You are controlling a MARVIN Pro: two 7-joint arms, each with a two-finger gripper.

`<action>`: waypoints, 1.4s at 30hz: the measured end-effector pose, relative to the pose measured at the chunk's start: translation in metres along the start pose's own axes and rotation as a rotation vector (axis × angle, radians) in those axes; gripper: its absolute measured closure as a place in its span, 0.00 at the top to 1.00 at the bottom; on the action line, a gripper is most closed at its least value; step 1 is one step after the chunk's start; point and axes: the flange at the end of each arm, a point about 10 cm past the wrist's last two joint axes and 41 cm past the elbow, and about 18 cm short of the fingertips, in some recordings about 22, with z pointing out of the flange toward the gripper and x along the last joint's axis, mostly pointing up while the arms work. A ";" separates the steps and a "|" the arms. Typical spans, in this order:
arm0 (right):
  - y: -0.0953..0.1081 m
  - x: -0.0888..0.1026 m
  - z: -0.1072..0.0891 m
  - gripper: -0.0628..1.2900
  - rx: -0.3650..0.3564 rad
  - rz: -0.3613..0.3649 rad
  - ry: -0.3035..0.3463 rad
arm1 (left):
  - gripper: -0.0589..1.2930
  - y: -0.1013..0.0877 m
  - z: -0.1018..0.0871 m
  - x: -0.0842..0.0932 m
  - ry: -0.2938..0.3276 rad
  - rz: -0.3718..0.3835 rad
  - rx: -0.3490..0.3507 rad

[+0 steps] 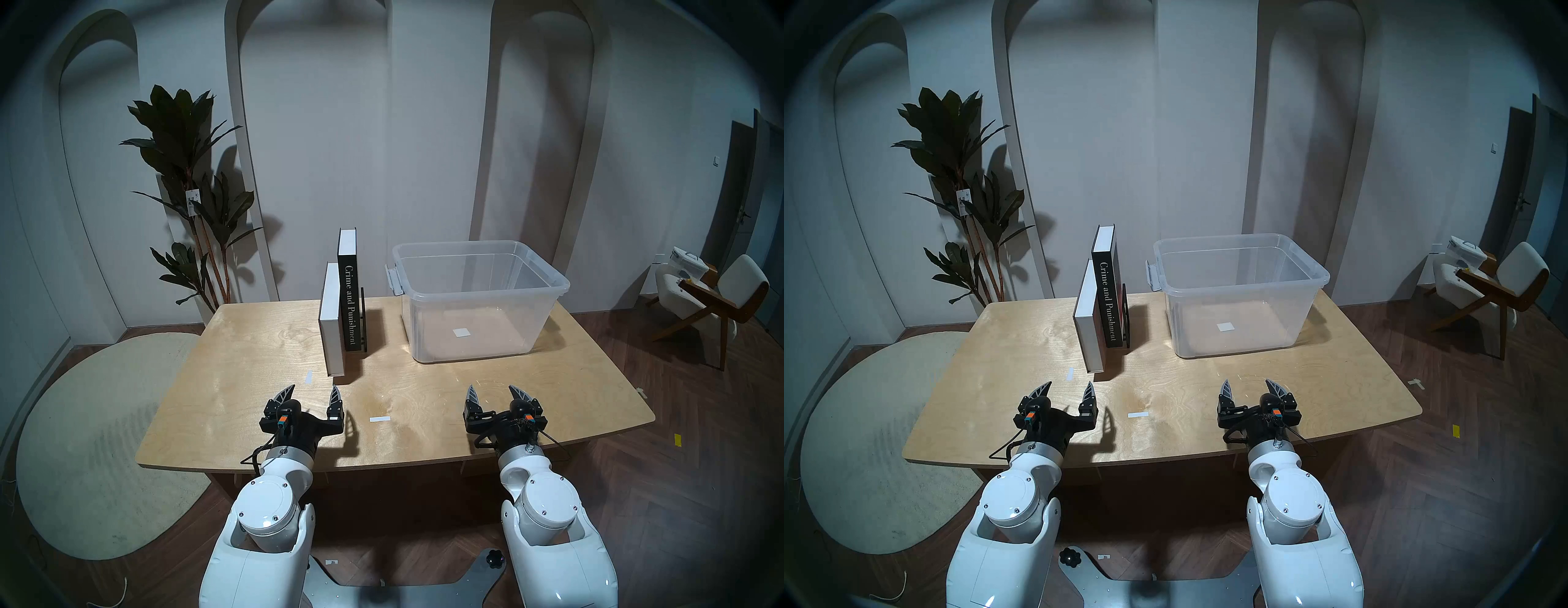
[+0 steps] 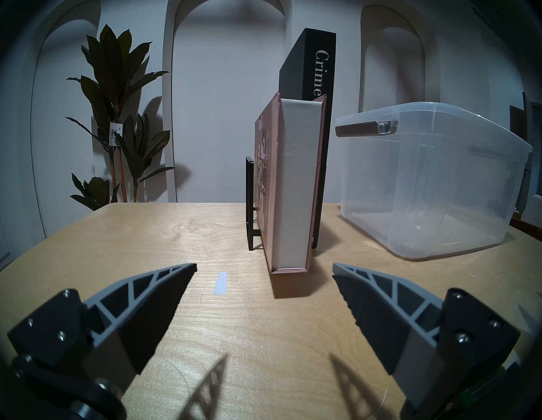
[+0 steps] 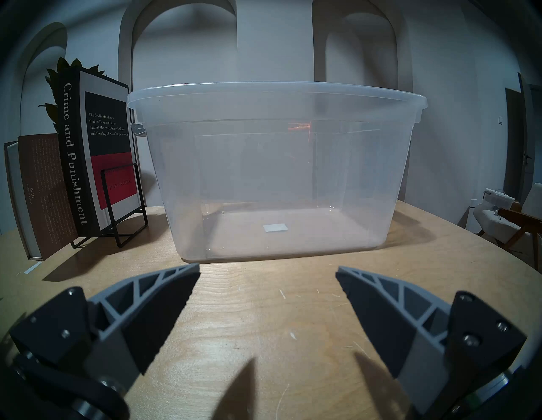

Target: Pack the books into the storage box

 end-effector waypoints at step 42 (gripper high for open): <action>-0.041 0.026 0.016 0.97 0.077 -0.005 0.085 | 0.97 0.000 0.000 -0.001 -0.003 0.000 0.000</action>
